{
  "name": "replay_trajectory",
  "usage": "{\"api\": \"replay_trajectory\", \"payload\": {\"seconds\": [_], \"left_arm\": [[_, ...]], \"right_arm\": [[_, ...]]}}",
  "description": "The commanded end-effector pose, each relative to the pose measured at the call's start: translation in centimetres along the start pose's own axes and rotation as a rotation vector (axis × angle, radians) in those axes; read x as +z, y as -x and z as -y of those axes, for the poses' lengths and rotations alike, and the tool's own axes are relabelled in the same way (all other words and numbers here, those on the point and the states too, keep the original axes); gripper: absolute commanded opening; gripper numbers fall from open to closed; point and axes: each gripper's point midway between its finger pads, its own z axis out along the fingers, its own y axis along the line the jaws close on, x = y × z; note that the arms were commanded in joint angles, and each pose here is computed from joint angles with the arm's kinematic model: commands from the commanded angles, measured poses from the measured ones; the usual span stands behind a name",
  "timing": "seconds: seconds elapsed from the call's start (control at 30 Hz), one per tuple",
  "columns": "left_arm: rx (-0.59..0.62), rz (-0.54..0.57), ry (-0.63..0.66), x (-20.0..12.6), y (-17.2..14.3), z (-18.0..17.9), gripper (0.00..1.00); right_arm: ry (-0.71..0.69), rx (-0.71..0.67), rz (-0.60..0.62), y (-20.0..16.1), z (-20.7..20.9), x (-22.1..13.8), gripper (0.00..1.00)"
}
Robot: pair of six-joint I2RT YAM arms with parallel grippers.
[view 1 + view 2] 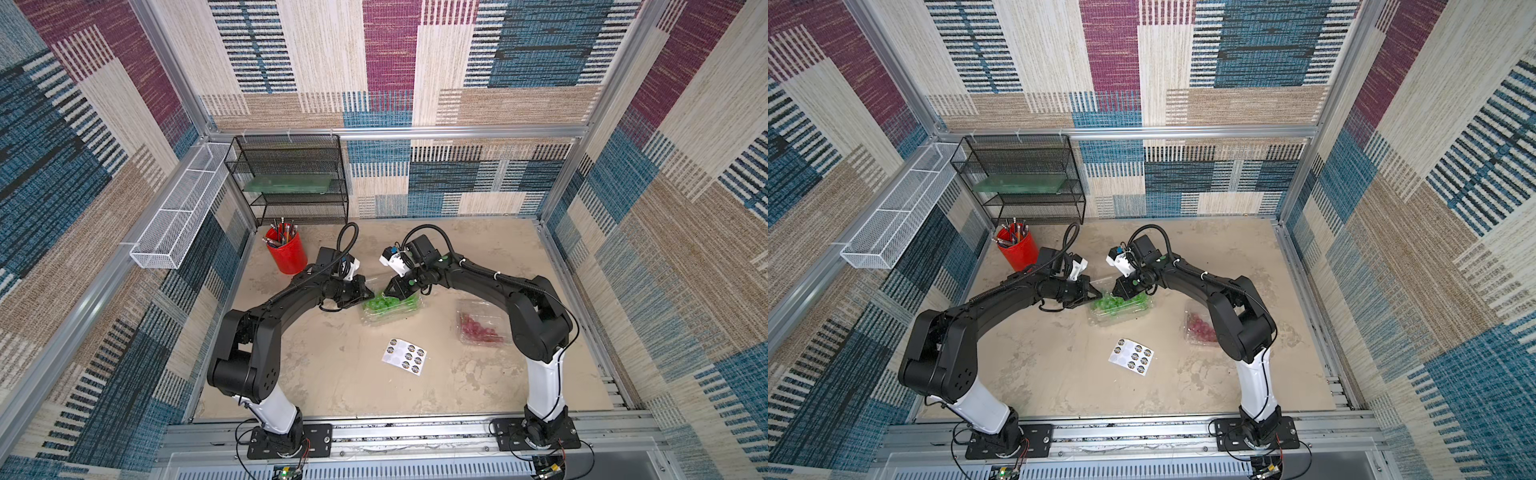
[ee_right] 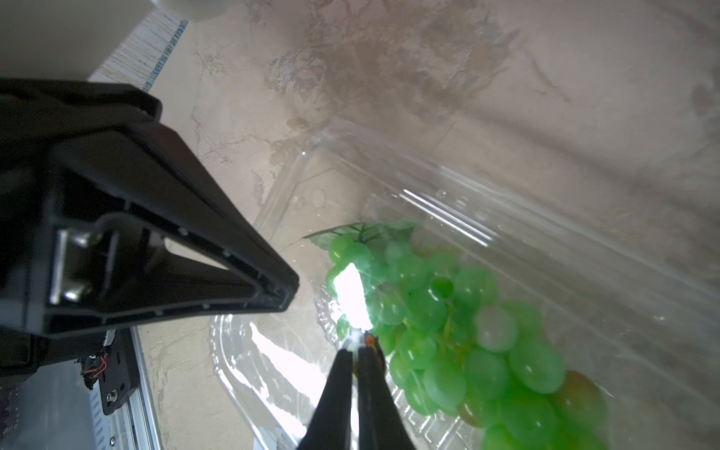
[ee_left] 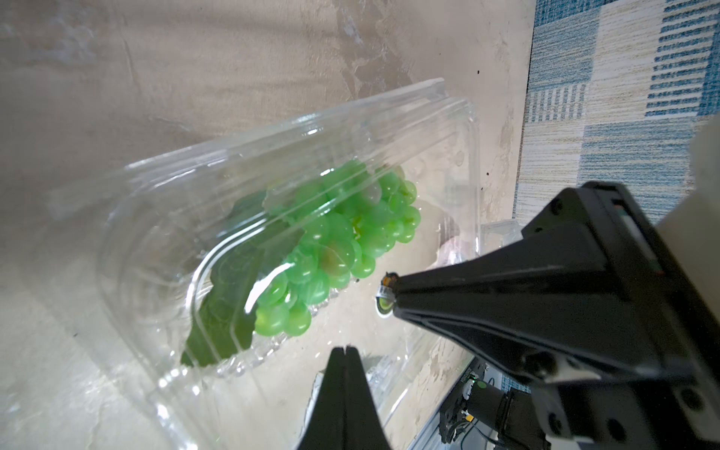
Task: Label fruit boxes
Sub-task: Stick the label on the fruit box.
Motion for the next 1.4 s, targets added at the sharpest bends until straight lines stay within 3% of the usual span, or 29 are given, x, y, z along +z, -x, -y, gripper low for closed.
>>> {"api": "replay_trajectory", "payload": {"seconds": [0.0,0.17,0.3,0.73,1.07,1.2,1.37], "left_arm": [[0.037,0.007,0.006,-0.2,0.0,0.1,0.0],[0.037,0.009,0.006,-0.3,0.1,0.1,0.0],[0.036,0.008,0.002,-0.2,0.1,0.1,0.0],[0.038,0.007,0.002,-0.2,0.0,0.2,0.0],[0.06,0.037,-0.003,-1.5,0.6,1.3,0.0],[0.1,0.09,-0.003,-3.4,1.0,2.7,0.05],[0.145,0.171,0.009,-6.2,0.6,4.0,0.25]], "right_arm": [[-0.069,0.014,-0.003,-0.3,1.4,-1.1,0.12],[-0.032,-0.041,0.075,1.9,-1.0,-3.0,0.13],[-0.003,-0.069,0.067,1.9,-2.5,-2.0,0.13],[-0.025,-0.028,-0.004,0.1,-0.8,0.4,0.13],[-0.104,-0.009,0.048,0.8,0.5,-3.1,0.13],[-0.119,-0.021,0.095,1.0,-0.5,-5.2,0.16],[-0.092,-0.017,0.146,-0.7,-2.8,-7.7,0.23]]}}
